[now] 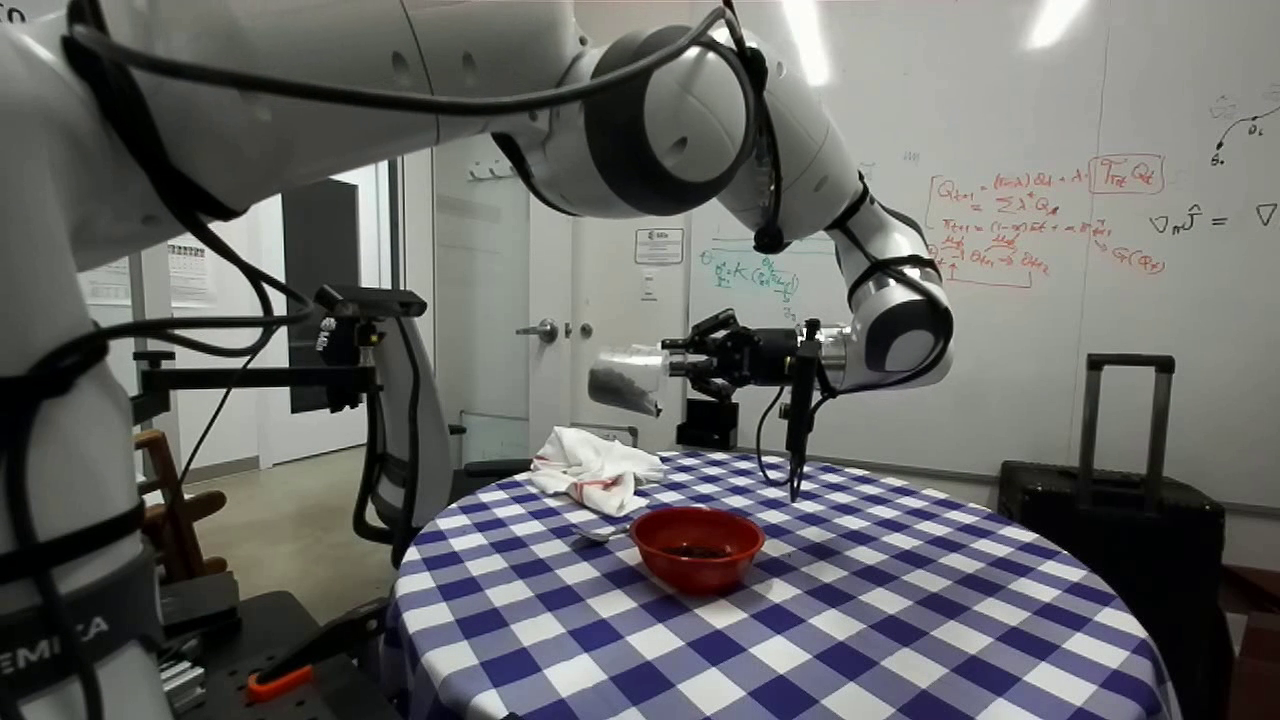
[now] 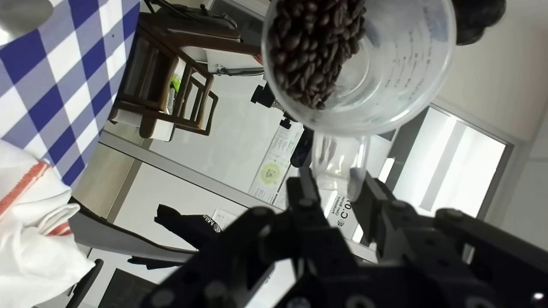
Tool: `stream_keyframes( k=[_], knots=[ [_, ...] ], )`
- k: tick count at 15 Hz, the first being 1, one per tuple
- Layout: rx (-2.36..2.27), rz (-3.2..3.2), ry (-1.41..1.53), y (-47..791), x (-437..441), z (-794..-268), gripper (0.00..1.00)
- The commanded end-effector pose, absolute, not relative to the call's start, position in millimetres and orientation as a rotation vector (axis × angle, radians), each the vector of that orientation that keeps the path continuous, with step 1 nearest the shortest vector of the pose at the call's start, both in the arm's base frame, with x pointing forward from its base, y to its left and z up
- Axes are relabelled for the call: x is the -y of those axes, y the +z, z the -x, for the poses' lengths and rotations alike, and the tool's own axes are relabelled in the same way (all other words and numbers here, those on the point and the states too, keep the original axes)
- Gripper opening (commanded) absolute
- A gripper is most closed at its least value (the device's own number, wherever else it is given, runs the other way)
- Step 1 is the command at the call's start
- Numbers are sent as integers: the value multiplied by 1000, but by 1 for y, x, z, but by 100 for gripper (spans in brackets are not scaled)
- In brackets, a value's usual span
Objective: Place the contents in the clear jug into the red bowl
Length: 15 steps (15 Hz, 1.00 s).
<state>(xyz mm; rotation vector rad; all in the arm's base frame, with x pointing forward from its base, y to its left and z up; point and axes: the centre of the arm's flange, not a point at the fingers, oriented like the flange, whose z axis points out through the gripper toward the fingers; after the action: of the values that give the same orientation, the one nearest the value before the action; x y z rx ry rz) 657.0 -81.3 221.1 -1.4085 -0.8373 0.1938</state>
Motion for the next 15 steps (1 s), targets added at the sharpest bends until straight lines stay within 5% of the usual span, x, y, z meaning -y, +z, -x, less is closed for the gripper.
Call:
stream_keyframes(
  k=[1,15],
  knots=[
    [818,1383,208,225,84,-679,6],
    [761,1336,151,225,98,-687,6]
  ],
)
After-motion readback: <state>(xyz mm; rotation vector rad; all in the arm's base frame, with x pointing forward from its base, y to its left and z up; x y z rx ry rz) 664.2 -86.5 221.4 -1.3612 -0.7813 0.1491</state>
